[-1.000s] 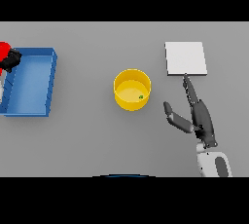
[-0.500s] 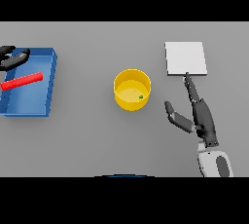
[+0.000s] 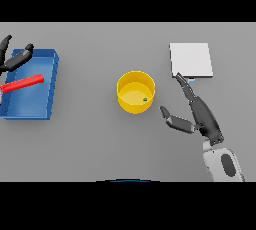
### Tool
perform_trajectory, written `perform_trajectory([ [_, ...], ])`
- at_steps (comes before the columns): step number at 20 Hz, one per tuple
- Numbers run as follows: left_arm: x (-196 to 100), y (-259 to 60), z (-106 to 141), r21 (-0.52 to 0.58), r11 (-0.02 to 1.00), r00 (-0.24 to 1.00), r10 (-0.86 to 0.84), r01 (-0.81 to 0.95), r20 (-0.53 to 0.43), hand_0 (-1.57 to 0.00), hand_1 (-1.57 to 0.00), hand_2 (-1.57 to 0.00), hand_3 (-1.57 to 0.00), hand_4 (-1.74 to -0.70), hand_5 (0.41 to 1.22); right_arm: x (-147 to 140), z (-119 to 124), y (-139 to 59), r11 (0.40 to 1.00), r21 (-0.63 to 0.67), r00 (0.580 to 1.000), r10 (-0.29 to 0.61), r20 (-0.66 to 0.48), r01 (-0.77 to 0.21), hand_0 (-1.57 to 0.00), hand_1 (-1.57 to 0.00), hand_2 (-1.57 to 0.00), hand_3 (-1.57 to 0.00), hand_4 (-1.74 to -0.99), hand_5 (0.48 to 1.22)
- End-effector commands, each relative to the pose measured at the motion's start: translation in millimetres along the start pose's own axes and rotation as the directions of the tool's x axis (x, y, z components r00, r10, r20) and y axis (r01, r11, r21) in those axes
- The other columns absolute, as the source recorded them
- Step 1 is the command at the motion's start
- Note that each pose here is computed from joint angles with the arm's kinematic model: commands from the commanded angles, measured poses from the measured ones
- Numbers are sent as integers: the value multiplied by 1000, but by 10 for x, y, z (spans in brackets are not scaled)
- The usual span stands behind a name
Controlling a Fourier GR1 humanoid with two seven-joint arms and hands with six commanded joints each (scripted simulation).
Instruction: Pick up the red beaker and tilt it to pour out 1 green nut into yellow bowl. Pick up the yellow bowl and place it on the metallic measuring scale.
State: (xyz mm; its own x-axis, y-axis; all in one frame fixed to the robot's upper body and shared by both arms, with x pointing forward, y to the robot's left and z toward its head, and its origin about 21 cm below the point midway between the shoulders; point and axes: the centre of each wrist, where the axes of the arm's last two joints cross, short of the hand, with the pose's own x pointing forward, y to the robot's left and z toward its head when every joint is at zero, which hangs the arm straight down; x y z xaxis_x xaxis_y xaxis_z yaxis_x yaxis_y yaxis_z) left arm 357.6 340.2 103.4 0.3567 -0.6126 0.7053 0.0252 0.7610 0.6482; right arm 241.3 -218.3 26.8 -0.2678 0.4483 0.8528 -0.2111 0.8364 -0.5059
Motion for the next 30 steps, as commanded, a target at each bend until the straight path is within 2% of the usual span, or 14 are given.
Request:
perform_trajectory([
  [1, 12, -11, -1, 1, 1000, 1000, 10, -10, 7, -20, -18, -17, -18, -798, 661, 46, -62, -44, 996, 41, 997, 81, -3, -81, 1, 1, 1, 1, -1103, 662],
  [3, -16, -23, 17, -16, 1000, 1000, 16, -16, 1, -13, -11, -11, -11, -800, 673, 89, -190, -98, 964, 122, 971, 237, 3, -236, 1, 1, 1, 1, -1128, 637],
  [6, -8, -68, 55, -20, 1000, 1000, 17, -17, 5, -6, -5, -5, -5, -806, 687, 225, -410, -110, 864, 229, 894, 432, 119, -448, 1, 1, 1, 1, -1142, 627],
  [8, -8, -83, 47, -33, 999, 1000, 27, -27, 1, -3, -3, -3, -3, -811, 688, 321, -582, -98, 788, 286, 838, 508, 199, -546, 1, 1, 1, 1, -1152, 632],
  [12, -32, -30, 31, -26, 1000, 1000, 12, -12, -10, -1, -1, -1, -1, -808, 689, 371, -772, 6, 627, 385, 736, 583, 344, -677, 1, 1, 1, 1, -1164, 641],
  [16, 4, 5, 44, -30, 999, 1000, 17, -16, 8, 0, 0, 0, 0, -805, 695, 338, -953, 113, 513, 438, 673, 612, 416, -738, 1, 1, 1, 1, -1154, 639],
  [20, -29, 17, 40, -30, 999, 1000, 17, -18, -14, 1, 1, 1, 1, -809, 693, 340, -1114, 220, 417, 509, 648, 604, 464, -753, 1, 1, 1, 1, -1157, 652],
  [25, -51, 31, 45, -33, 999, 1000, 11, -10, 9, 1, 1, 1, 1, -805, 702, 350, -1279, 365, 294, 562, 599, 631, 493, -773, 1, 1, 1, 1, -1168, 673],
  [27, 9, 40, 21, -27, 1000, 1000, 11, -11, 5, 1, 1, 1, 1, -801, 706, 343, -1306, 414, 267, 578, 592, 636, 495, -771, 1, 1, 1, 1, -1177, 673],
  [30, -62, -2, 33, -38, 999, 1000, -2, 2, -4, 1, 1, 1, 1, -797, 704, 287, -1362, 448, 232, 601, 583, 648, 490, -764, 1, 1, 1, -8, -1186, 684],
])
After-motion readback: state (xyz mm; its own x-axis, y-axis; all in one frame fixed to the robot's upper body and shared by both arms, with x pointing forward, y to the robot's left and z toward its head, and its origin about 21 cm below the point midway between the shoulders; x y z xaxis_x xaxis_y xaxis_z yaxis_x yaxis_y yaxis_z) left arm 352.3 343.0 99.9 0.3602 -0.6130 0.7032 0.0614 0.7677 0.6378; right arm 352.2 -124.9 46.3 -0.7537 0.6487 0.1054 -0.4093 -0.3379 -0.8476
